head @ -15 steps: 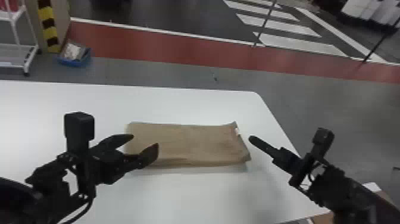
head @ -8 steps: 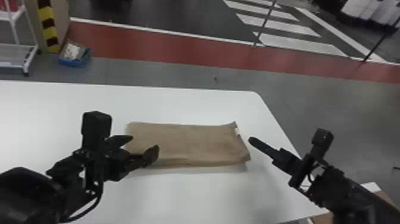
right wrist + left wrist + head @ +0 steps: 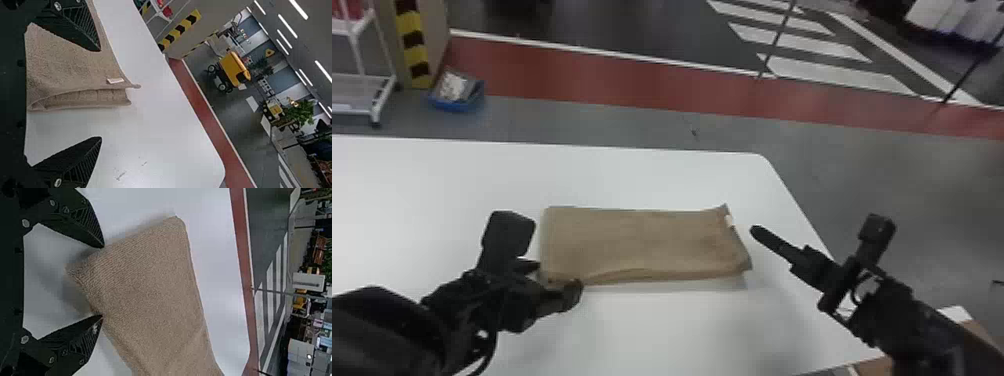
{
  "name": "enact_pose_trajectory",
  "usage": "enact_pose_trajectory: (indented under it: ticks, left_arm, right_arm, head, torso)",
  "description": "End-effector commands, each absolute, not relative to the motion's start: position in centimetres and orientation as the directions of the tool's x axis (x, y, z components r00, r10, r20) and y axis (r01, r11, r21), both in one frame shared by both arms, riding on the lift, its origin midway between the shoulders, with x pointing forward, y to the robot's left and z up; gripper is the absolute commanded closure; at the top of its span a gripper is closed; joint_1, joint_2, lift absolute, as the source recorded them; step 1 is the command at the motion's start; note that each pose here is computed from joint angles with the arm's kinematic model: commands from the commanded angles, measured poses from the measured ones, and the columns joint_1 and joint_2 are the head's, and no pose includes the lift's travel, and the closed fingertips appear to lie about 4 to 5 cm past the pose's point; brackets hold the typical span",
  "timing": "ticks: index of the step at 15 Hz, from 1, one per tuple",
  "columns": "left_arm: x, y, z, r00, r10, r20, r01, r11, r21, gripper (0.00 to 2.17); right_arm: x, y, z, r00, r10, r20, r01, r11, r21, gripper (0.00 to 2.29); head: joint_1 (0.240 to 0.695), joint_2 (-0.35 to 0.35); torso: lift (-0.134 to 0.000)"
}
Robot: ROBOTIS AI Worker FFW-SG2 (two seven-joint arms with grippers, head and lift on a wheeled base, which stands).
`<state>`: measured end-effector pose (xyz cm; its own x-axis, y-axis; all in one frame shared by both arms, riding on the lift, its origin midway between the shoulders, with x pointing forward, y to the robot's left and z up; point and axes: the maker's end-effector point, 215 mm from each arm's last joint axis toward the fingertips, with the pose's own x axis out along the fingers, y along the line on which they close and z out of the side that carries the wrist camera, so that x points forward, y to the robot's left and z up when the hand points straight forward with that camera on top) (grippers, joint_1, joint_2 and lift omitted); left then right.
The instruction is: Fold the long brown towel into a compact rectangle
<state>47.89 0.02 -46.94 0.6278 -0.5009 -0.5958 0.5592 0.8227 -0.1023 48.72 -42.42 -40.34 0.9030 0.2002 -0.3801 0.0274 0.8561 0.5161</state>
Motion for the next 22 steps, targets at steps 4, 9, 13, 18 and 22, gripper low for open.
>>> enact_pose_trajectory:
  ticks: [4,9,13,18,22]
  left_arm:
    - [47.8,-0.6,-45.0,0.646,-0.526,-0.553,0.567,0.816,-0.114,0.36]
    - [47.5,-0.8,-45.0,0.639,-0.532,-0.556,0.573,0.811,-0.116,1.31]
    - [47.5,-0.1,-45.0,0.649,-0.520,-0.556,0.561,0.820,-0.112,1.38]
    - [48.3,5.5,-45.1,0.677,-0.450,-0.582,0.501,0.861,-0.084,1.38]
    - [46.7,10.2,-45.2,0.677,-0.395,-0.621,0.451,0.889,-0.074,1.38]
  right_arm:
    - [48.6,-42.5,-40.4,0.903,0.200,-0.380,0.029,0.855,0.517,0.09]
    - [48.3,-42.4,-40.6,0.901,0.200,-0.385,0.030,0.856,0.515,0.09]
    - [48.4,-42.0,-40.7,0.899,0.207,-0.386,0.025,0.856,0.517,0.09]
    - [48.7,-41.9,-40.3,0.903,0.208,-0.375,0.017,0.856,0.517,0.10]
    - [49.3,-41.5,-40.0,0.910,0.214,-0.355,0.002,0.854,0.520,0.10]
  head:
    - [0.695,-0.350]
    - [0.695,-0.350]
    - [0.695,-0.350]
    - [0.695,-0.350]
    - [0.695,-0.350]
  torso:
    - [-0.123]
    - [-0.123]
    - [-0.123]
    - [-0.123]
    - [-0.123]
